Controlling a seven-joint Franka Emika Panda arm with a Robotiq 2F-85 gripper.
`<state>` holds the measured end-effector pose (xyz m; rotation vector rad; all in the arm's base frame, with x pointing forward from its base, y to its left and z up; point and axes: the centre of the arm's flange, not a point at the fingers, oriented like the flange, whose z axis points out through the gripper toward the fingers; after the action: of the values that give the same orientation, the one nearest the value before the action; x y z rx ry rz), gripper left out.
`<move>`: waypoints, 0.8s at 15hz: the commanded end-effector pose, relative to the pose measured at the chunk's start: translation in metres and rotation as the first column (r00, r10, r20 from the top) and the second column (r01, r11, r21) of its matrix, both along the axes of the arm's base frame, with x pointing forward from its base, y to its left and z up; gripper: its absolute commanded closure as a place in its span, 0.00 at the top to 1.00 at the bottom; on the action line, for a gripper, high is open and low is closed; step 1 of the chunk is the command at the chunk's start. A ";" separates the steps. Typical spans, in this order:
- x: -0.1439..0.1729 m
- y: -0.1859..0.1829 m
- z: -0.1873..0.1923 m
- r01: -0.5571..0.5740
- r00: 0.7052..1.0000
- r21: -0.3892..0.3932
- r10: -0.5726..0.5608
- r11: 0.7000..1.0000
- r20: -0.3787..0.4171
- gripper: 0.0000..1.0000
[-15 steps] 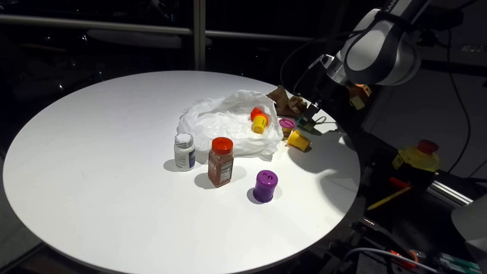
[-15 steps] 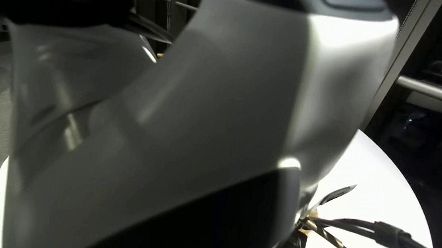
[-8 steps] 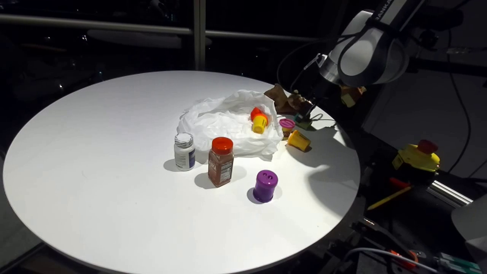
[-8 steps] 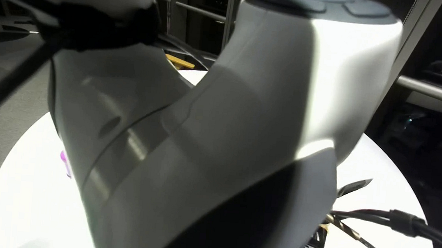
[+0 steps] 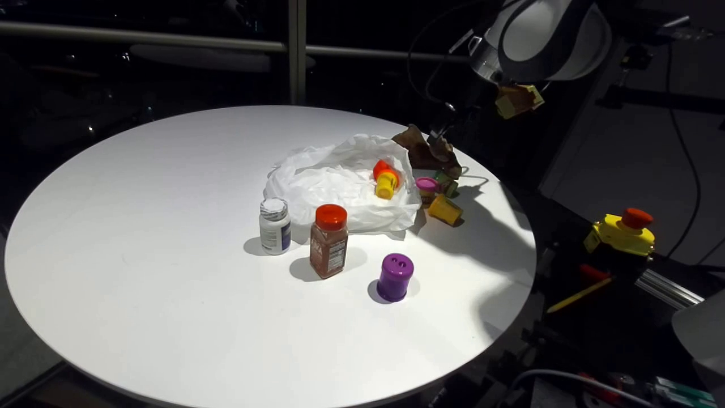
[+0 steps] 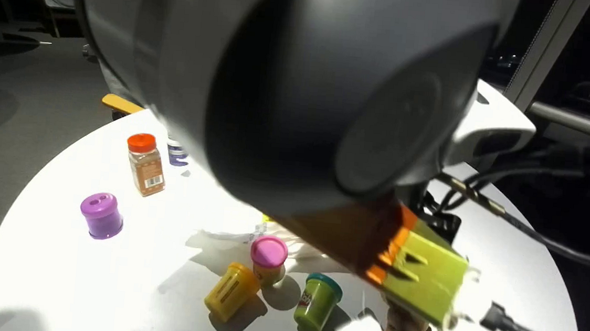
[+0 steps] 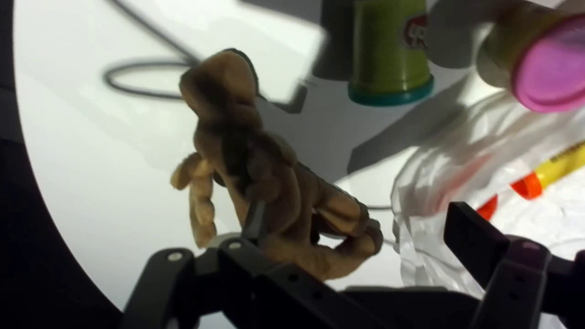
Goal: Remove the contents in the plastic bag and put them on the table.
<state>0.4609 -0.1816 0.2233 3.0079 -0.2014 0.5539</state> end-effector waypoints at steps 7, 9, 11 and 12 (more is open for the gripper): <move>0.103 0.125 0.041 0.125 0.992 0.090 -0.124 0.988 -0.017 1.00; 0.122 0.144 0.020 0.106 0.994 0.069 -0.103 0.992 -0.045 1.00; 0.135 0.155 -0.001 0.099 0.992 0.052 -0.094 0.994 -0.089 1.00; 0.142 0.158 -0.014 0.105 0.989 0.040 -0.100 0.994 -0.111 1.00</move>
<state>0.5641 -0.0345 0.2355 3.0676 -0.3568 0.4514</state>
